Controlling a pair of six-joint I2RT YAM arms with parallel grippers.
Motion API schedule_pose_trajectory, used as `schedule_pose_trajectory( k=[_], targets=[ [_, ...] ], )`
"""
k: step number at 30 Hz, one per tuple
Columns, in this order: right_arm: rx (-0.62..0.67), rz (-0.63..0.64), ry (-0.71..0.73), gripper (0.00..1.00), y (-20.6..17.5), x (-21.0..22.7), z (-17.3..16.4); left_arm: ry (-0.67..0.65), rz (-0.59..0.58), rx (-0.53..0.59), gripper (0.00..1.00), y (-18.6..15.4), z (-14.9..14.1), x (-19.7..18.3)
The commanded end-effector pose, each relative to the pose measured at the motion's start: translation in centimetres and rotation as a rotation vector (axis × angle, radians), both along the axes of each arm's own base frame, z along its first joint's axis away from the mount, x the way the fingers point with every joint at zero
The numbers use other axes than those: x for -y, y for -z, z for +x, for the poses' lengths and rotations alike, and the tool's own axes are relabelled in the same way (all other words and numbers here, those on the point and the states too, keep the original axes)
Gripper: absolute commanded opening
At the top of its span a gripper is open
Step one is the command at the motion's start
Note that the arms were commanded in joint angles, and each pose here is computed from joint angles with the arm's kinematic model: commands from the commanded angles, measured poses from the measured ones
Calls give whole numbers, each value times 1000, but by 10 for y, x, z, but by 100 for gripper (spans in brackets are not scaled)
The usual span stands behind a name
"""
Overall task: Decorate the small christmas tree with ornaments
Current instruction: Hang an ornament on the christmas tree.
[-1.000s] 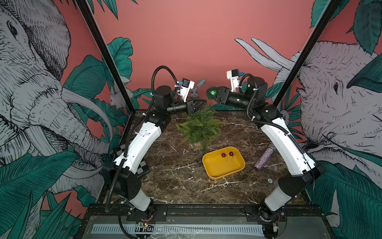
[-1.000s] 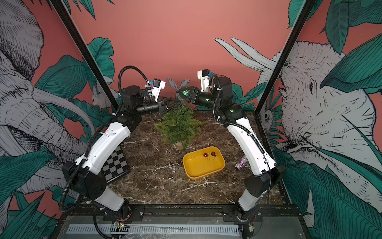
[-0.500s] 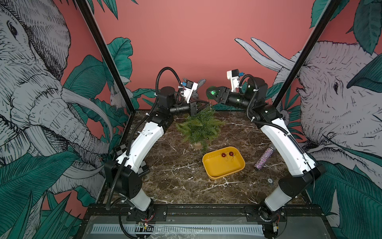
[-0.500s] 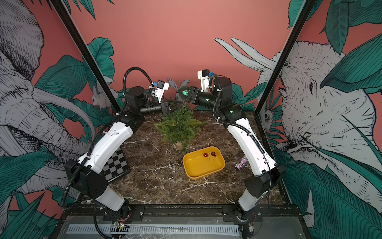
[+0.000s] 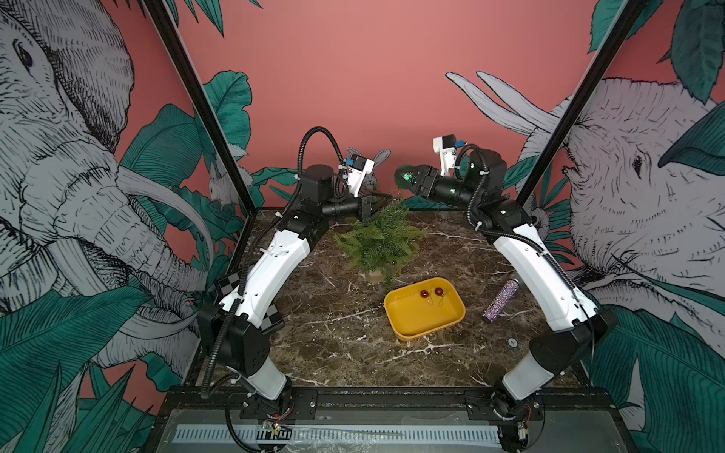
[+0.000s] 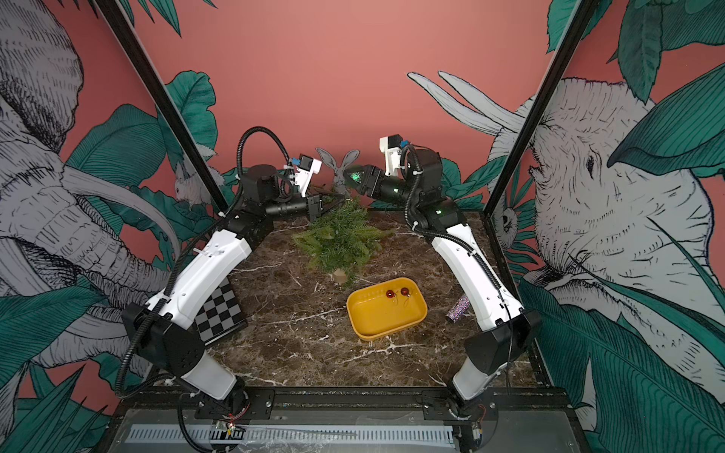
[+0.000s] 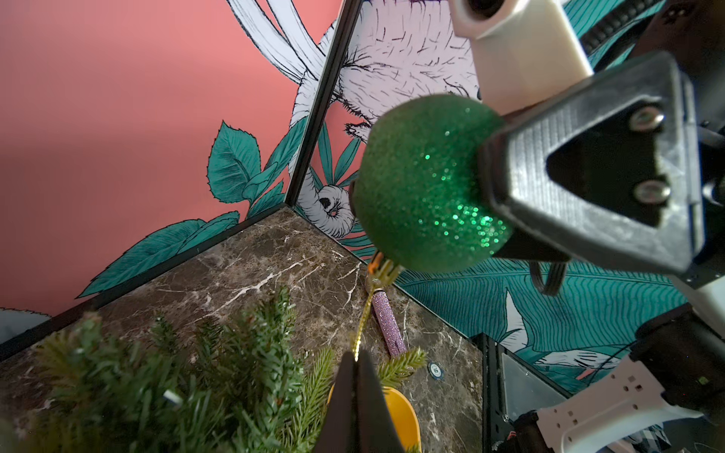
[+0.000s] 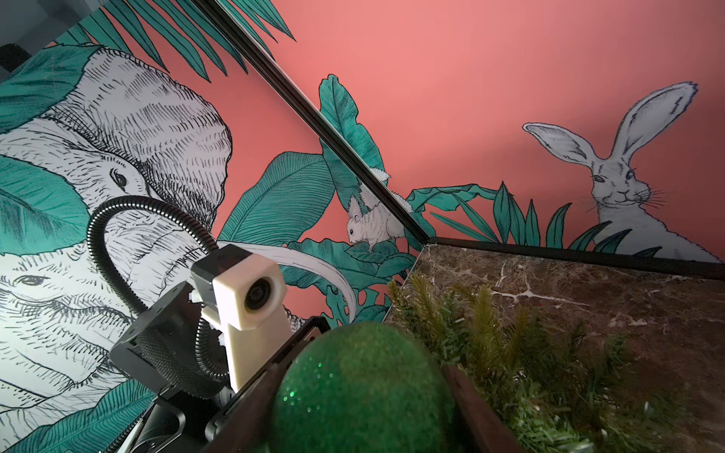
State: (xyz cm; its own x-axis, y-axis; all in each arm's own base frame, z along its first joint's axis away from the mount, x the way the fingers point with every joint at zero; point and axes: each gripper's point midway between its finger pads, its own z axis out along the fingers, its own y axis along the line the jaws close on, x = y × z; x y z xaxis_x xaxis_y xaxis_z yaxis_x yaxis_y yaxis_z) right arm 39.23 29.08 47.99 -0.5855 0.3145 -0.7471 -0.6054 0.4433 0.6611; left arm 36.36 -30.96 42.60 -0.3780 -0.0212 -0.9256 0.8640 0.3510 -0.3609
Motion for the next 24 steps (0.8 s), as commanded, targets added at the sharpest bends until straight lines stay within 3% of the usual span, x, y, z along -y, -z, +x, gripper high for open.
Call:
schedule_pose_trajectory(
  k=[1, 24],
  targets=[
    [68, 41, 7, 57, -22, 3, 0, -30, 3, 51, 0, -19, 1, -6],
    [1, 1, 65, 57, 9, 1, 42, -128, 58, -25, 0, -3, 36, -8]
  ],
)
